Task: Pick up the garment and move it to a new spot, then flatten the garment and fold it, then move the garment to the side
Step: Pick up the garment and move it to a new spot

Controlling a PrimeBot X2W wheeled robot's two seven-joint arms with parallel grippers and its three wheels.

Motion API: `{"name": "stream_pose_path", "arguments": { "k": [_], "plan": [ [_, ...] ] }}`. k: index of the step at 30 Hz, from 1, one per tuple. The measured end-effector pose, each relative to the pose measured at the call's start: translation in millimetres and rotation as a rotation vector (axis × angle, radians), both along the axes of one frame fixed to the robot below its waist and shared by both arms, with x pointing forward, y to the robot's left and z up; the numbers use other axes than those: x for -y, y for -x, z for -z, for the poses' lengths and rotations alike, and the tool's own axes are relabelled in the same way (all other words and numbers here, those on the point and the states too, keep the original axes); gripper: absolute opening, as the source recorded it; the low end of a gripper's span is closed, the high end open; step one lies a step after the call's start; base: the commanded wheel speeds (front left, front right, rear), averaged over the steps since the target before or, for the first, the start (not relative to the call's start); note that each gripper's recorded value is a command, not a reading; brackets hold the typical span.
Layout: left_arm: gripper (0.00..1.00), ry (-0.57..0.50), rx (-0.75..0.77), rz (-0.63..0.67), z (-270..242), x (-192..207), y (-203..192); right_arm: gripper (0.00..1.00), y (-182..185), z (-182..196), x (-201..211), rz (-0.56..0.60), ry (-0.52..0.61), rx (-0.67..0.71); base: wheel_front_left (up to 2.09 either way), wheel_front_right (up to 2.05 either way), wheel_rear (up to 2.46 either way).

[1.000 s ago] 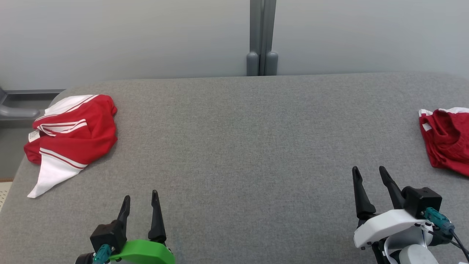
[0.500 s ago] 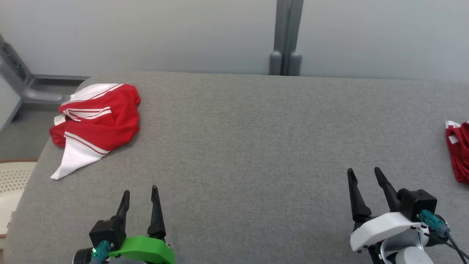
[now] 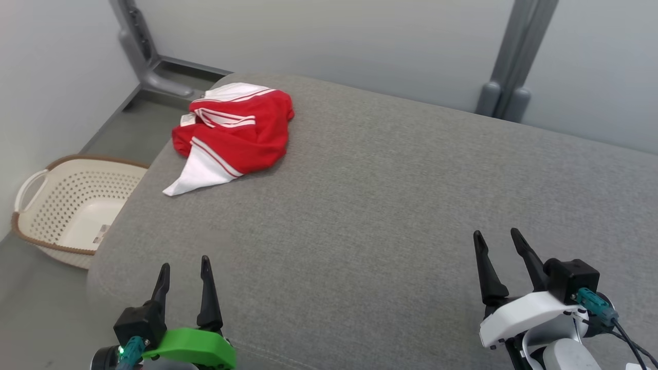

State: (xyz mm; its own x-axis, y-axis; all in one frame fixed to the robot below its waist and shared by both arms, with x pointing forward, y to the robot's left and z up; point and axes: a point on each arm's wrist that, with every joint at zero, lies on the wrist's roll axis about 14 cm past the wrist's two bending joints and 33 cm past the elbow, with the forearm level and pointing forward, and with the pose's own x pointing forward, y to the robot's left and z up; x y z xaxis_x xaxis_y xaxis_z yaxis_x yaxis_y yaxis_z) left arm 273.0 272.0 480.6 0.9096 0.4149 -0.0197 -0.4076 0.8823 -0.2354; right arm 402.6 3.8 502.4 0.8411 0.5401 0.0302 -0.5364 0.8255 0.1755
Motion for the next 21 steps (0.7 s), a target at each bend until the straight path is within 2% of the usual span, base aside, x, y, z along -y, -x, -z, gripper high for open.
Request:
{"name": "stream_pose_path", "arguments": {
  "k": [10, 17, 21],
  "plan": [
    [1.00, -0.006, -0.002, -0.119, -1.6, -26.3, 29.6, 1.00, 0.4, 5.1, -44.2, -0.120, 0.003, -0.011, 0.00, 0.00, 0.00],
    [1.00, 0.008, 0.032, -0.158, -9.3, -37.6, 34.5, 1.00, -5.4, 4.6, -31.2, -0.076, 0.003, 0.001, 0.00, 0.00, 0.00],
    [1.00, -0.083, 0.077, -0.169, -36.5, -61.2, 32.1, 1.00, -11.8, 1.4, -19.3, -0.043, 0.027, 0.019, 0.00, 0.00, 0.00]
  ]
}}
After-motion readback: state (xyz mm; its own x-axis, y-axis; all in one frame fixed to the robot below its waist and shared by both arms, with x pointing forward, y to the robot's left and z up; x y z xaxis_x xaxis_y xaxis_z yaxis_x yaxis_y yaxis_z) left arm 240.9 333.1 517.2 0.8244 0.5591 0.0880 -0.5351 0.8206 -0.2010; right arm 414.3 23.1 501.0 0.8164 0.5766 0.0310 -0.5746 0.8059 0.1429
